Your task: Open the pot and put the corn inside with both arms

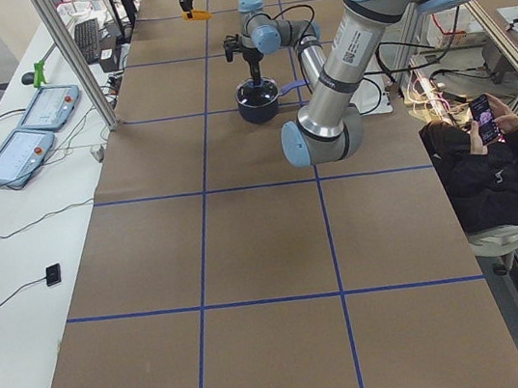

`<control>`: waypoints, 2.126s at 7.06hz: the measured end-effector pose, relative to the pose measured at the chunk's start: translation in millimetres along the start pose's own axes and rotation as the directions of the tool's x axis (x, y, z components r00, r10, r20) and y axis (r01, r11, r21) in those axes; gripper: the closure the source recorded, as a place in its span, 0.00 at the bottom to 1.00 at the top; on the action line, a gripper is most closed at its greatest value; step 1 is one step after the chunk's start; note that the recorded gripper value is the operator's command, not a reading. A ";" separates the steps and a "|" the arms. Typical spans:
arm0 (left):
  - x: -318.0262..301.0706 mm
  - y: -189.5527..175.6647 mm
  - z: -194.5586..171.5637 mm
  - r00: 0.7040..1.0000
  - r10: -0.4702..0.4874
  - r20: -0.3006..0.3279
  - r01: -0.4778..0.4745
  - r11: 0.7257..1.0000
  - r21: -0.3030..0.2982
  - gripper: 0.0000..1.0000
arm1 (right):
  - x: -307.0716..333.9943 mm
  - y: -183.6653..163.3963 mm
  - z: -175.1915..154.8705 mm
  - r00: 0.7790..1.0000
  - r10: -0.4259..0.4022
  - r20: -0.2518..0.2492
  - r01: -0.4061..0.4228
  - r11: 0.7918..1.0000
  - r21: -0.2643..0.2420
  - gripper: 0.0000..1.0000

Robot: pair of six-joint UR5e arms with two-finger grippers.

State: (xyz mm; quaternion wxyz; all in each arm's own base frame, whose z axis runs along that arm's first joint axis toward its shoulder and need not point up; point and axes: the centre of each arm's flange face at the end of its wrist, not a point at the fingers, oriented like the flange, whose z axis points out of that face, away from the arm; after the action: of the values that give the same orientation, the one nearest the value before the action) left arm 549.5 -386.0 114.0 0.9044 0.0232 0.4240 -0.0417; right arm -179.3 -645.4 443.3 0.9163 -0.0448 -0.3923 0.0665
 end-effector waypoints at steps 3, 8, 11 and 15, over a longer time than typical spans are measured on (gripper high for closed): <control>4.4 -2.2 13.5 1.000 0.001 0.000 -0.001 1.000 -0.001 0.14 | 0.0 -0.1 -0.1 1.000 -0.001 -0.001 0.001 1.000 0.001 0.82; 2.6 -1.3 16.8 1.000 0.007 0.004 -0.007 1.000 -0.004 0.69 | -0.5 -0.2 -0.5 1.000 -0.003 0.001 0.003 1.000 0.004 0.82; 2.0 1.0 -7.5 1.000 0.015 -0.028 -0.015 1.000 0.006 0.69 | -14.8 -5.2 -8.8 1.000 0.008 0.008 -0.008 1.000 0.009 0.82; -96.3 -11.0 -55.9 0.988 0.155 0.004 -0.155 0.986 0.056 0.68 | -114.0 8.0 -16.3 0.991 0.121 0.051 -0.122 0.993 0.005 0.82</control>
State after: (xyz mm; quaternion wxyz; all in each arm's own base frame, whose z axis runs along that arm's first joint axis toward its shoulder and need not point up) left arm 444.3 -387.3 152.3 0.9039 0.0816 0.4196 0.0169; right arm -246.1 -655.9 349.7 0.9006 -0.0634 -0.4115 0.1248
